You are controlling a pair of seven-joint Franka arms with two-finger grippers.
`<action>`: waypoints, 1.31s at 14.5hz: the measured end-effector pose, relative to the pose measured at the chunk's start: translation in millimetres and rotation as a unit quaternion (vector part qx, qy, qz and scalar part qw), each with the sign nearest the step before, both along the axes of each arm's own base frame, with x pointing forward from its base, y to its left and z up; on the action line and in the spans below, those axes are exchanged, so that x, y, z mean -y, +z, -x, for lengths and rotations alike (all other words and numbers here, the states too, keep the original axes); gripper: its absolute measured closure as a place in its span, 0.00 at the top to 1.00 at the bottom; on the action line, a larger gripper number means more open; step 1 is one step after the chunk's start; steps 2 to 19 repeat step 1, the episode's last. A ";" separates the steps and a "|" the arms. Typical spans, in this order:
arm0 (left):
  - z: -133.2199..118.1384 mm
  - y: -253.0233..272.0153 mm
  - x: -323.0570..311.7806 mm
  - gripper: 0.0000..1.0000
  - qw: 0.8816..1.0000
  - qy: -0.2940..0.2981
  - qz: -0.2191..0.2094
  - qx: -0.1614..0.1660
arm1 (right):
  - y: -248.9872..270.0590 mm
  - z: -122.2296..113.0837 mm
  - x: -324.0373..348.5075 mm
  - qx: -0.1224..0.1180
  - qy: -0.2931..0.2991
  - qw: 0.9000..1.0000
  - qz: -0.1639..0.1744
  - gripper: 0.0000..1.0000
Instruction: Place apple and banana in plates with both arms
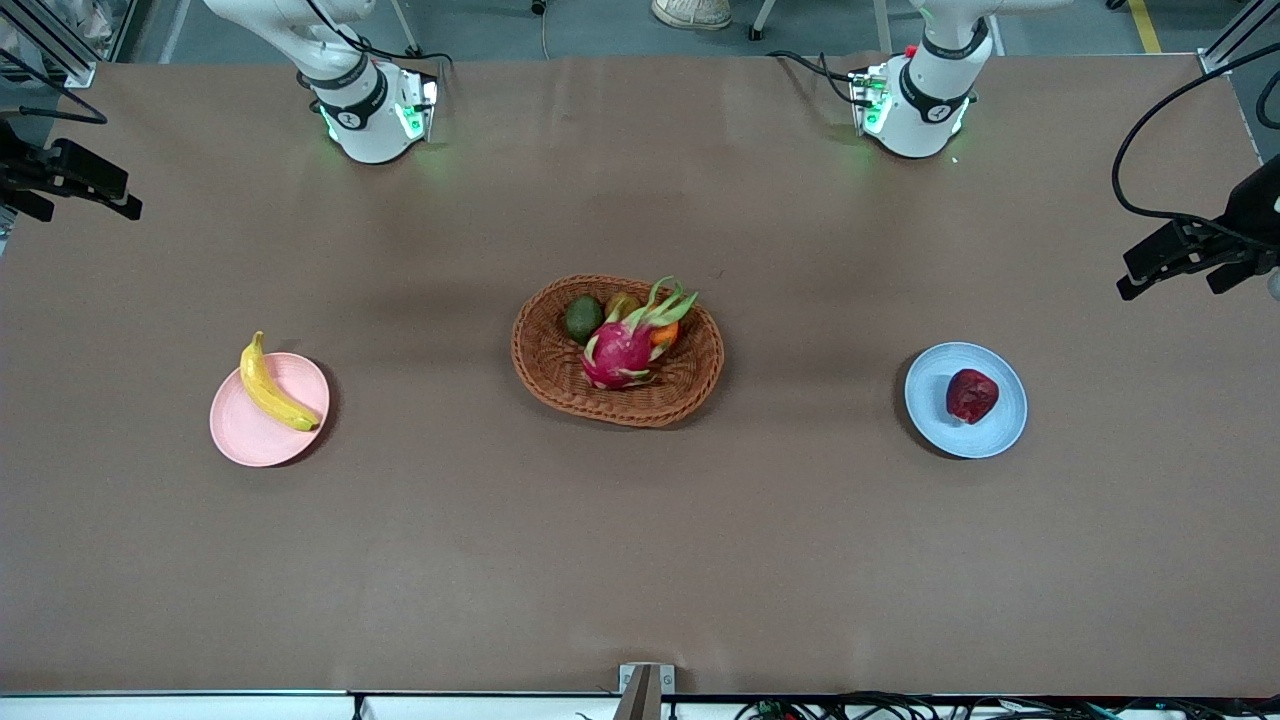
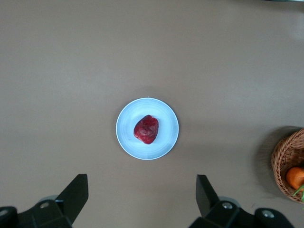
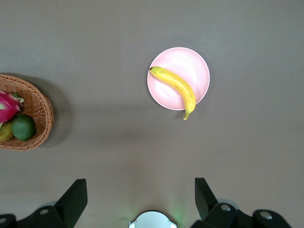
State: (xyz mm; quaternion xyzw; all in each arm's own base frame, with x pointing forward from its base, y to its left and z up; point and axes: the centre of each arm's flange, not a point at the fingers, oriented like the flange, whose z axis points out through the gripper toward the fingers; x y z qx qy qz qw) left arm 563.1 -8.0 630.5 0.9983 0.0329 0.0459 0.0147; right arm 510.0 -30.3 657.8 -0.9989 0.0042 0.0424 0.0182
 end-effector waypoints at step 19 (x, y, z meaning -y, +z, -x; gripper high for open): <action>0.0 0.0 0.0 1.00 1.000 0.000 0.000 0.000 | 0.0 0.0 0.9 0.000 0.003 1.000 0.001 1.00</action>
